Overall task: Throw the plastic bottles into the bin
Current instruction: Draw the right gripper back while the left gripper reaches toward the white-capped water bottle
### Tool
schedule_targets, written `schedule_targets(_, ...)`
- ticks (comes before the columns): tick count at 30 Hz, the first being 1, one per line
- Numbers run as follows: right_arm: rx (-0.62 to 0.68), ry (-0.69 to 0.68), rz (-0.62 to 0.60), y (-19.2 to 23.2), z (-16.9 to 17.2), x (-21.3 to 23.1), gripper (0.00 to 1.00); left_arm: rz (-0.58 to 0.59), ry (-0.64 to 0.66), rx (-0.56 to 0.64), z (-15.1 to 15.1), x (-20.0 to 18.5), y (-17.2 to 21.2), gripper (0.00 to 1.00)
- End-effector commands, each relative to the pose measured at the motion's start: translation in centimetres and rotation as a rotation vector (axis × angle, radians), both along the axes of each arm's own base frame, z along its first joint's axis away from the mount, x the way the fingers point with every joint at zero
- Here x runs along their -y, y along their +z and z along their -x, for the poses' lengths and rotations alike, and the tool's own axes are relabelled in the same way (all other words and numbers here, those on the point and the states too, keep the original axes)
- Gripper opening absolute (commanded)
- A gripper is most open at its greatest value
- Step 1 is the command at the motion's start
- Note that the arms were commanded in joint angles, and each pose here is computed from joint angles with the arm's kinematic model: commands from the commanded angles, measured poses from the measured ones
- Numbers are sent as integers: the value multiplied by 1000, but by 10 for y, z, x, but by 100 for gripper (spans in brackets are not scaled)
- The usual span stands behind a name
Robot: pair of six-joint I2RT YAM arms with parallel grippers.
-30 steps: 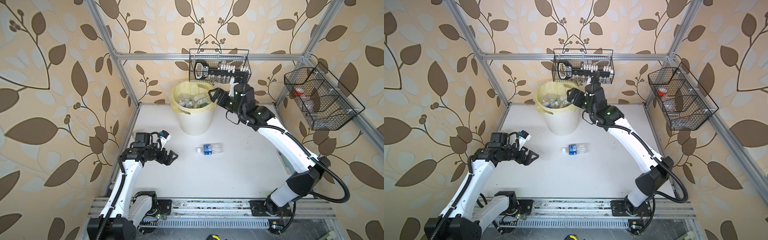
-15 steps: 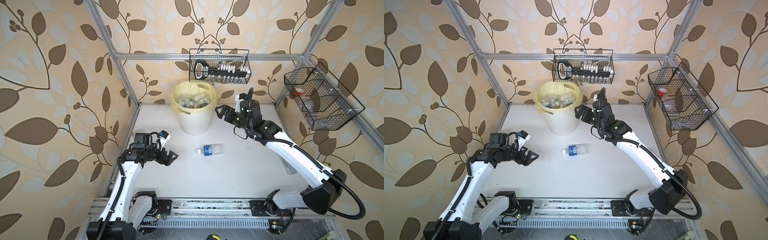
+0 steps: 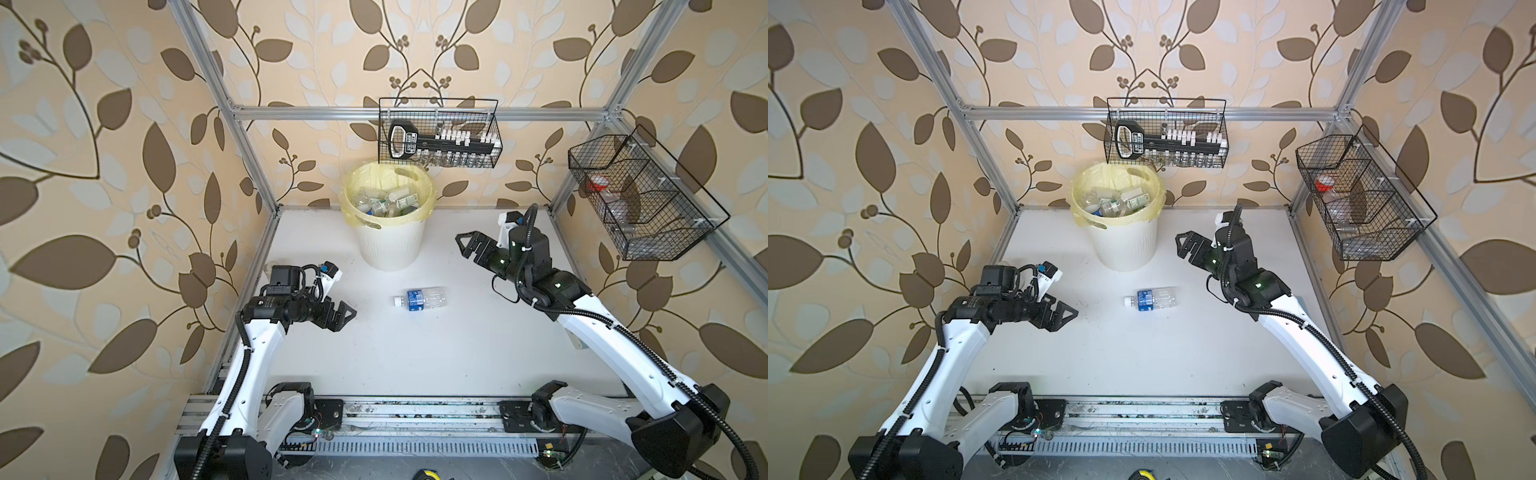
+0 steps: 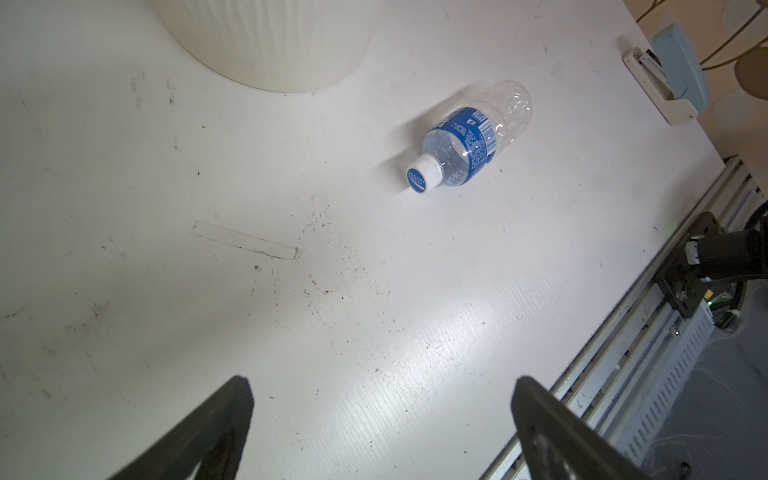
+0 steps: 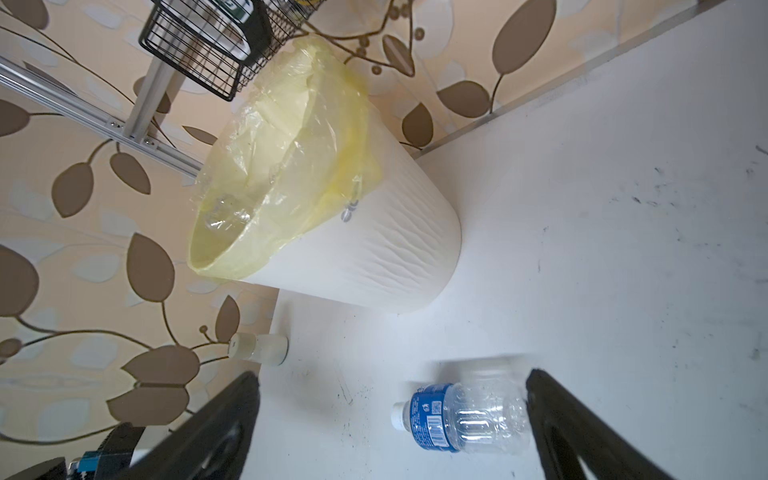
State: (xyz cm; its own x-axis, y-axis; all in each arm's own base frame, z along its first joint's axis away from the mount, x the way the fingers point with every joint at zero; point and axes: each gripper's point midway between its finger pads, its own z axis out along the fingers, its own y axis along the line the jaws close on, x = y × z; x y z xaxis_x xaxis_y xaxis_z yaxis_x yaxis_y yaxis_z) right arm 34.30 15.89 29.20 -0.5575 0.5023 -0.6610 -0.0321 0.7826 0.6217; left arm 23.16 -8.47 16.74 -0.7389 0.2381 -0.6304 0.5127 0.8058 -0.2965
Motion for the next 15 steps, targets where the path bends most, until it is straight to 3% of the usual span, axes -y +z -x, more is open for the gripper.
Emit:
schedule_targets(1,-8,11,1,-7,11,7,100,20,-28,20,-5,3,13,99)
schedule_targets(8,-33,53,-21,-26,24,12,100,-22,-84,-56,-13,2,0,99)
schedule_targets(15,-50,134,12,-46,38,9,100,-79,-99,-44,-29,0,8,99)
